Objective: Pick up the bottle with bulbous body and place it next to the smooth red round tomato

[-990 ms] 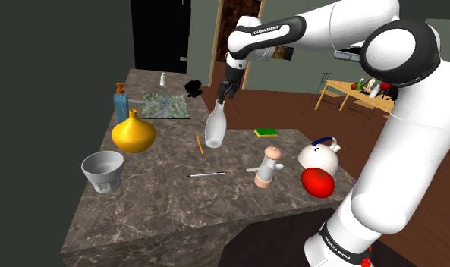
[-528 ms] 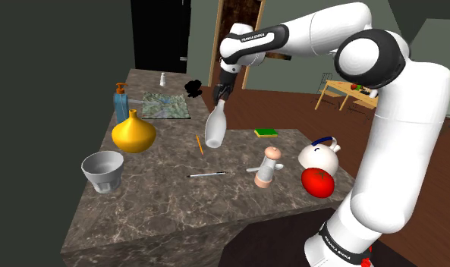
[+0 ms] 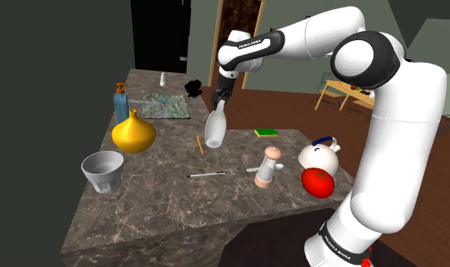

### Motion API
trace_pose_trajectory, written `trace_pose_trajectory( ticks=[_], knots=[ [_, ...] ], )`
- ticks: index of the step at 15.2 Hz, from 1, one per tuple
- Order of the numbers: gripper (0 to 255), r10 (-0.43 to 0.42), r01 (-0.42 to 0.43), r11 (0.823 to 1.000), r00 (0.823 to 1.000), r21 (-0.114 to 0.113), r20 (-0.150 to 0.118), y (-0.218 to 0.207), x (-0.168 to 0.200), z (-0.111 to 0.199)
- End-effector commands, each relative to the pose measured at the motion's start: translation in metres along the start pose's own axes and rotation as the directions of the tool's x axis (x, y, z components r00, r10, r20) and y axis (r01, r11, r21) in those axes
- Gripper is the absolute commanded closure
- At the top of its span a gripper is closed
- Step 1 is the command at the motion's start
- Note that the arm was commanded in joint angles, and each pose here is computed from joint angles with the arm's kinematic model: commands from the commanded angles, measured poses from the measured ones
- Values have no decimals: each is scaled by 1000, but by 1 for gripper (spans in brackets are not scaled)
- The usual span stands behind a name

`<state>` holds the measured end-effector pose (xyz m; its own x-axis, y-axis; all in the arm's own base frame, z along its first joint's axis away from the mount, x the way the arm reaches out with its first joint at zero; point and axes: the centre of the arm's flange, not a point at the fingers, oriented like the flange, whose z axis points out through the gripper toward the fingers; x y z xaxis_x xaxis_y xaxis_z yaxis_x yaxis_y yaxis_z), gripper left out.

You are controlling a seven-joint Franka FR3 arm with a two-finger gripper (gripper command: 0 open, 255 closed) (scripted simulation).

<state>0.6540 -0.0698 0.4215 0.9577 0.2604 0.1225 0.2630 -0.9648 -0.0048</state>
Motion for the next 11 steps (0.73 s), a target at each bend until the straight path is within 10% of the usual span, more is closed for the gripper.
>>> trace_pose_trajectory(
  ticks=[1, 3, 4, 11],
  knots=[
    [0, 0, 0, 1000, 1000, 0, 0, 0, 0, 0],
    [0, 0, 0, 1000, 1000, 0, 0, 0, 0, 0],
    [255, 0, 0, 1000, 1000, 0, 0, 0, 0, 0],
    [255, 0, 0, 1000, 1000, 0, 0, 0, 0, 0]
  ],
)
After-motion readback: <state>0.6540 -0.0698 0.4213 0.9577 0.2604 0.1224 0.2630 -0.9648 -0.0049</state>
